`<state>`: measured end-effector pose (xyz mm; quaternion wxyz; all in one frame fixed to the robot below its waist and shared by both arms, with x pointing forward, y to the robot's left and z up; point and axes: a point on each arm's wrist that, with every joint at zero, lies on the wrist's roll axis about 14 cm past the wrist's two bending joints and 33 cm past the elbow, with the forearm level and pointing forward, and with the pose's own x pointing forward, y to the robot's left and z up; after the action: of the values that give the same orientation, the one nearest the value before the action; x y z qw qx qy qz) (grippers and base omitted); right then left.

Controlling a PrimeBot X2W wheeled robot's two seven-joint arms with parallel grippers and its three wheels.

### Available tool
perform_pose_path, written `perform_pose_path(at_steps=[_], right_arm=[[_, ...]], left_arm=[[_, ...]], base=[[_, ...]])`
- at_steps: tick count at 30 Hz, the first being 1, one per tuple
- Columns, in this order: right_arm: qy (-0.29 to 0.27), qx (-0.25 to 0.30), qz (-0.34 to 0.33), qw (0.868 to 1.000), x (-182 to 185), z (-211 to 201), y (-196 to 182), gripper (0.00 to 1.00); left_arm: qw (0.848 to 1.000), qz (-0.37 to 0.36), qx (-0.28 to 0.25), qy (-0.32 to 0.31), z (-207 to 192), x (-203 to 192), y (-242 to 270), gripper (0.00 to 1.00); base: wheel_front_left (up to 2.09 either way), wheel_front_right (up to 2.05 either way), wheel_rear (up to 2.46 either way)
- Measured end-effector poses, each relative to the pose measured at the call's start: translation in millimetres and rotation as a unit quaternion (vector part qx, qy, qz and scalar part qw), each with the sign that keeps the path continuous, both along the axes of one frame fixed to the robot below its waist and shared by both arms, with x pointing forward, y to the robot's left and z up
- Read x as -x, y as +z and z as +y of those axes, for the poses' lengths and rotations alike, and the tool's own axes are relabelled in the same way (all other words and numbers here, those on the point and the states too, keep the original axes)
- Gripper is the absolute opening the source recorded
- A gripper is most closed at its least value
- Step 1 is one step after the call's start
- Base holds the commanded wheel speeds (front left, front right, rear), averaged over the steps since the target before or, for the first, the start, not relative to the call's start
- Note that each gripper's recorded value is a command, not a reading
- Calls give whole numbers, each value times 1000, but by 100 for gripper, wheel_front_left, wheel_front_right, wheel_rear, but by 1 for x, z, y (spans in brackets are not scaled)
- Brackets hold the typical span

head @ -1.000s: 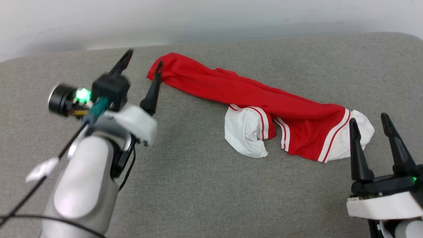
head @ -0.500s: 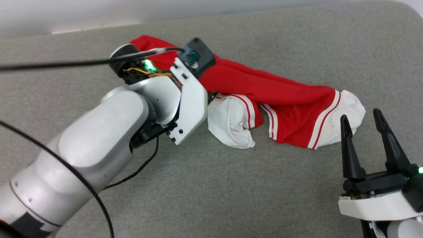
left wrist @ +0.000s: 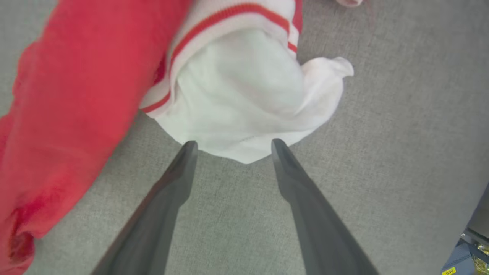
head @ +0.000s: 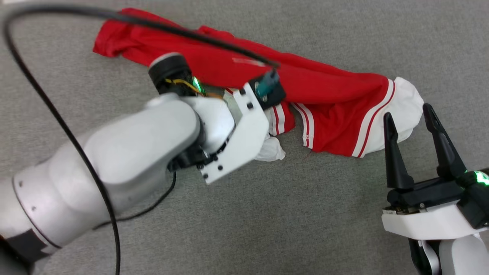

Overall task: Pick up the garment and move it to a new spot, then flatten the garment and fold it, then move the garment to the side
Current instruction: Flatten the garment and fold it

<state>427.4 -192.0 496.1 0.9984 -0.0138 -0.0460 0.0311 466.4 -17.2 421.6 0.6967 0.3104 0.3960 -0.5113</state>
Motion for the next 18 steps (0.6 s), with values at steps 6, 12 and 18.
perform_pose_path(at_steps=[6,12,18], right_arm=[[-1,-1,14,1000,-8,0,-13,100],[-9,0,27,1000,-9,-4,-22,100],[-3,-6,22,1000,-12,1,-19,100]], left_arm=[[998,39,-50,-24,5,20,-39,100],[997,35,-62,-39,6,26,-46,0],[999,13,-28,-41,2,29,-34,0]], base=[[0,0,0],[0,0,0],[0,0,0]])
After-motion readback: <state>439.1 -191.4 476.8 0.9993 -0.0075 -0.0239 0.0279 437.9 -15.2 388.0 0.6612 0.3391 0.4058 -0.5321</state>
